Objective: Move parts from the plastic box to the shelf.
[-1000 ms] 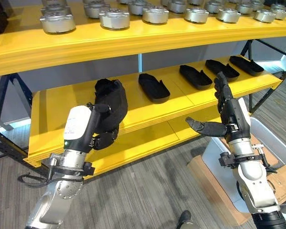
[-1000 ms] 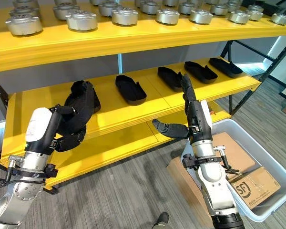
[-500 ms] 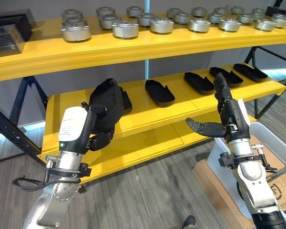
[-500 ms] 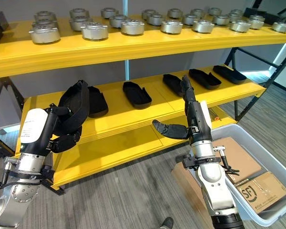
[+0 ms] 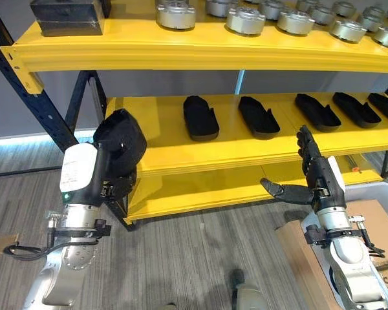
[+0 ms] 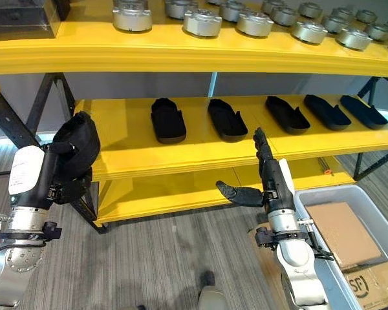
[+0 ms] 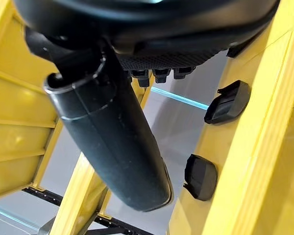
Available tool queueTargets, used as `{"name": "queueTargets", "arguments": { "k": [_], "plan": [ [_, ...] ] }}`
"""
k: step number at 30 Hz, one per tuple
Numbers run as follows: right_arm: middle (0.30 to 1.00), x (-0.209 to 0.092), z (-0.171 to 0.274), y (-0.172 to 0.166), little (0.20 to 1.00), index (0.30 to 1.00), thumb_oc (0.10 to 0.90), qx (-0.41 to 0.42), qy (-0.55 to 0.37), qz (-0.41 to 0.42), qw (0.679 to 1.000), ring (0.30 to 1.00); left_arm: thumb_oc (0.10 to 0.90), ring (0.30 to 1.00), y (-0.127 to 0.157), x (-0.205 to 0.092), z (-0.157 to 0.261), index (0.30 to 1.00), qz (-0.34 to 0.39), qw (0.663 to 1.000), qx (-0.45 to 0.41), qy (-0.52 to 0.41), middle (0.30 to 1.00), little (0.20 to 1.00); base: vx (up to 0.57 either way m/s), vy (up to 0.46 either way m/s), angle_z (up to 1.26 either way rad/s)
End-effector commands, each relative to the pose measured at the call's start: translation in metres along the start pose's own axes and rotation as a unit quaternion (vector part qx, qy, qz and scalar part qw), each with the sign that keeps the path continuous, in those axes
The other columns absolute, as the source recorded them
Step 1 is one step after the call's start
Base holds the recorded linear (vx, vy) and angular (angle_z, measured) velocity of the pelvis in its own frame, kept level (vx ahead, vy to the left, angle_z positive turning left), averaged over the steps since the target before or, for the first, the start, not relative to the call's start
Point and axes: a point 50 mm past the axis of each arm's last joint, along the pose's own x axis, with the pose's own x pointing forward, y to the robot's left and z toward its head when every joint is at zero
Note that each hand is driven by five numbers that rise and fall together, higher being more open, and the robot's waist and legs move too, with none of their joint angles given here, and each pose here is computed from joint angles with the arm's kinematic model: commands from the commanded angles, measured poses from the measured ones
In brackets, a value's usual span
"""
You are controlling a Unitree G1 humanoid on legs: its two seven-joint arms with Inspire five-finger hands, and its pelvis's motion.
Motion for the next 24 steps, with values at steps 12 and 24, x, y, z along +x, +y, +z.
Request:
{"name": "queueTargets", "arguments": {
  "k": [12, 24],
  "plan": [
    [1.000, 0.0305, 0.0655, -0.0130, 1.000, 1.000, 0.900, -0.003, -0.179, -0.005, 0.984, 1.000, 0.400, 0.300, 0.0380, 0.0221, 0.0483, 0.300, 0.121, 0.982, -0.052, -0.133, 0.300, 0.300, 0.13, -0.131, 0.19],
    [1.000, 0.0302, 0.0642, -0.0085, 1.000, 1.000, 0.900, 0.001, -0.176, 0.000, 0.984, 1.000, 0.400, 0.300, 0.0425, 0.0228, 0.0513, 0.300, 0.135, 0.980, -0.052, -0.138, 0.300, 0.300, 0.04, -0.045, 0.00]
  ]
}}
